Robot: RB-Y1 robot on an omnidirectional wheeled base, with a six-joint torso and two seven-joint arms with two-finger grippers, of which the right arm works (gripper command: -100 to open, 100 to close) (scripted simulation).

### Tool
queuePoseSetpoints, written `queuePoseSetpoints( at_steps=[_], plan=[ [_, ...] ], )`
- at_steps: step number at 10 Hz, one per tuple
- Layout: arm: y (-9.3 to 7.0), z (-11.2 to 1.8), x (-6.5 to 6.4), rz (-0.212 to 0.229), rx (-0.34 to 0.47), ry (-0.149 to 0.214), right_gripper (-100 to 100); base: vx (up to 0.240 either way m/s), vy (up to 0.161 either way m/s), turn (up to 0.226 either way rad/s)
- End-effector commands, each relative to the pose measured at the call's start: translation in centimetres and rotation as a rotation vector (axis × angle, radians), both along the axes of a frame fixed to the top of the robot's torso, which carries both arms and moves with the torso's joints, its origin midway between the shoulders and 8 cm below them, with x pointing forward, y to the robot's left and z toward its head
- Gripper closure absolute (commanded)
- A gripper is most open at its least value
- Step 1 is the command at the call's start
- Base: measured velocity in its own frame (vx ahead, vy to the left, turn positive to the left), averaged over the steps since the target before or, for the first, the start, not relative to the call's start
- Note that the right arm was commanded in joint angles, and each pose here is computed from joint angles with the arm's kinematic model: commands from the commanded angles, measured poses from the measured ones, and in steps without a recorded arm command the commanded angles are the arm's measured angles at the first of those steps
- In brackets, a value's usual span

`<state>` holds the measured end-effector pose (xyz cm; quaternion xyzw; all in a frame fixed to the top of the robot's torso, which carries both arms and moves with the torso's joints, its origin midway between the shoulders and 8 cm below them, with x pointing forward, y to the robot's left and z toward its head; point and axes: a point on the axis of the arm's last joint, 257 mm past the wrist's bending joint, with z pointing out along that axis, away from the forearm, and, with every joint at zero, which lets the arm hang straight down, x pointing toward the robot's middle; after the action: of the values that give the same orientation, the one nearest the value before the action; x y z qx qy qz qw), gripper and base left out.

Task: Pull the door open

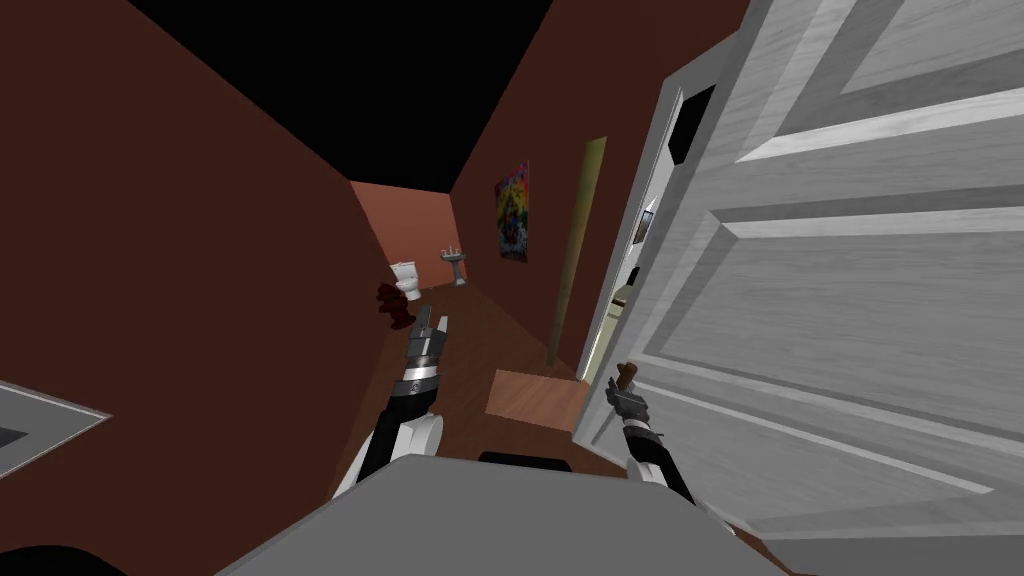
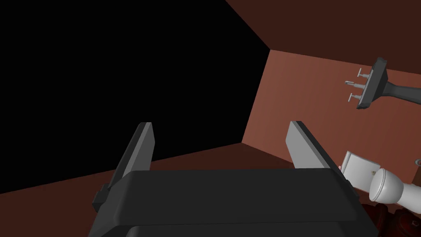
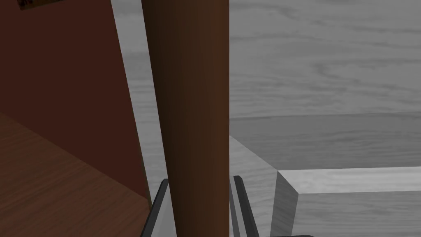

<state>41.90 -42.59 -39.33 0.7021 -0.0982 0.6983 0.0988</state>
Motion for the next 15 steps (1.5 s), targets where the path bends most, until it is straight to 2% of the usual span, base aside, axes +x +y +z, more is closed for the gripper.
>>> queuePoseSetpoints(
  at_steps=[1,4,5,6,14,15],
  plan=[
    [0.4,0.1,-0.3,0.031,-0.001,-0.003,100,-0.276,0.001,0.101],
    [1.3,0.2,-0.6,0.079,0.0,-0.005,100,-0.238,-0.022,0.079],
    [1.2,-0.1,-0.7,0.071,0.0,0.004,100,-0.091,-0.009,0.02],
    [1.6,-0.3,-1.2,0.098,0.0,0.007,100,-0.148,-0.023,0.098],
    [3.1,0.2,-2.9,0.218,0.0,-0.005,100,-0.209,-0.038,0.08],
    [3.0,-0.1,-2.7,0.209,0.0,0.002,100,-0.085,-0.019,0.025]
  ],
)
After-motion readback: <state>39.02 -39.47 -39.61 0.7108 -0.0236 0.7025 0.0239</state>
